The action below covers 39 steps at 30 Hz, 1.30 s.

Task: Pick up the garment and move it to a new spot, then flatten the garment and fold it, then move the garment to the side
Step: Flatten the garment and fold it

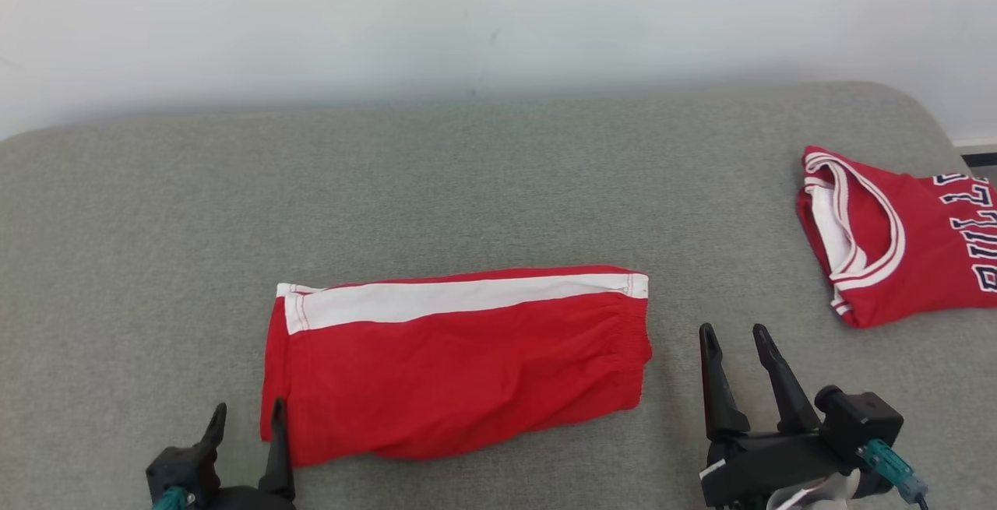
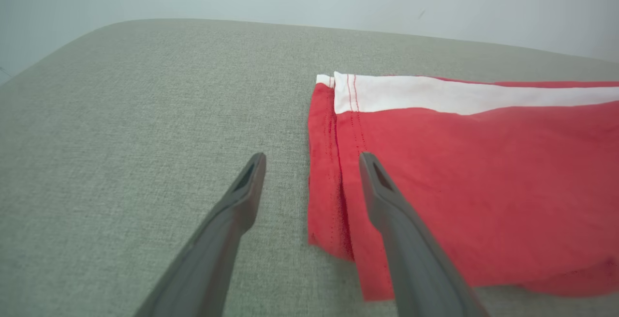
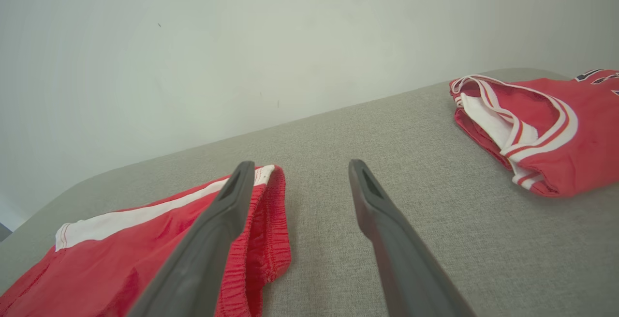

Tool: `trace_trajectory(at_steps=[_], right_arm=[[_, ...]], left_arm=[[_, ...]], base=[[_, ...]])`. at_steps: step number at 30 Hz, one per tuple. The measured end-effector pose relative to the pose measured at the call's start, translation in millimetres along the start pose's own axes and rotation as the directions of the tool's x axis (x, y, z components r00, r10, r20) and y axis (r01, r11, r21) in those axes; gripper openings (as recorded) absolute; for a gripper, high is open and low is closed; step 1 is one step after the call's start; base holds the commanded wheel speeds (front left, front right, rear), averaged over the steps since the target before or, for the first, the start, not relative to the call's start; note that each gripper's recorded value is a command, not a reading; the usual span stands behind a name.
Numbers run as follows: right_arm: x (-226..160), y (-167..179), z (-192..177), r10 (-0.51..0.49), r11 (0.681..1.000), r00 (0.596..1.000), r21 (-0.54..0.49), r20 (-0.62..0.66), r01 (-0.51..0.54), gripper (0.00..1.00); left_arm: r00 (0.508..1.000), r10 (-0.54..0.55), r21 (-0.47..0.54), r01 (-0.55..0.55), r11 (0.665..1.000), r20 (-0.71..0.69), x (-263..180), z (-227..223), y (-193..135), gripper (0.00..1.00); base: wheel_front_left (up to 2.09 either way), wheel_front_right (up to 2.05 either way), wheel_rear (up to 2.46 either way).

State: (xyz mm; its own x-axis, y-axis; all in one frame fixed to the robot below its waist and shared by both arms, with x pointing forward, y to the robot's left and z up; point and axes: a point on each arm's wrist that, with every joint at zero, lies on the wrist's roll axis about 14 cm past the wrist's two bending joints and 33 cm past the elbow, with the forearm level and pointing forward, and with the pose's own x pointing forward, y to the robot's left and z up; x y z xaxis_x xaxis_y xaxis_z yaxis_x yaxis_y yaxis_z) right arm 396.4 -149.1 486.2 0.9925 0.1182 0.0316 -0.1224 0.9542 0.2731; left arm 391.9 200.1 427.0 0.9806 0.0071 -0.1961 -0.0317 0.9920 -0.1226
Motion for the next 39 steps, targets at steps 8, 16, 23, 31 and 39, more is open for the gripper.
trace_trajectory(at_steps=[8, 16, 23, 31, 39], right_arm=[[25.7, 18.1, -21.3, 0.066, 0.996, 0.995, -0.060, -0.072, -0.071, 1.00], [47.9, 21.9, -71.4, 0.075, 0.992, 0.968, -0.083, -0.239, -0.097, 1.00], [46.7, 32.4, -111.8, 0.096, 0.992, 0.920, -0.041, -0.380, -0.120, 1.00], [43.0, 46.3, -128.7, 0.138, 0.987, 0.888, -0.015, -0.439, -0.161, 1.00], [41.4, 52.9, -135.5, 0.150, 0.988, 0.875, 0.036, -0.461, -0.151, 0.00]], left_arm=[[0.999, 0.044, -0.027, -0.045, 0.999, -0.028, -17.1, -15.6, 11.8, 1.00], [0.994, 0.096, -0.036, -0.097, 0.995, -0.051, -26.3, -25.0, 29.7, 1.00], [0.992, 0.115, -0.044, -0.117, 0.992, -0.058, -26.3, -27.6, 35.8, 1.00], [0.992, 0.114, -0.036, -0.117, 0.993, -0.058, -25.1, -28.0, 36.0, 1.00], [0.992, 0.108, -0.040, -0.111, 0.993, -0.065, -25.2, -30.3, 34.2, 1.00]], base=[[0.00, 0.00, 0.00], [0.00, 0.00, 0.00], [0.00, 0.00, 0.00], [0.00, 0.00, 0.00], [0.00, 0.00, 0.00]])
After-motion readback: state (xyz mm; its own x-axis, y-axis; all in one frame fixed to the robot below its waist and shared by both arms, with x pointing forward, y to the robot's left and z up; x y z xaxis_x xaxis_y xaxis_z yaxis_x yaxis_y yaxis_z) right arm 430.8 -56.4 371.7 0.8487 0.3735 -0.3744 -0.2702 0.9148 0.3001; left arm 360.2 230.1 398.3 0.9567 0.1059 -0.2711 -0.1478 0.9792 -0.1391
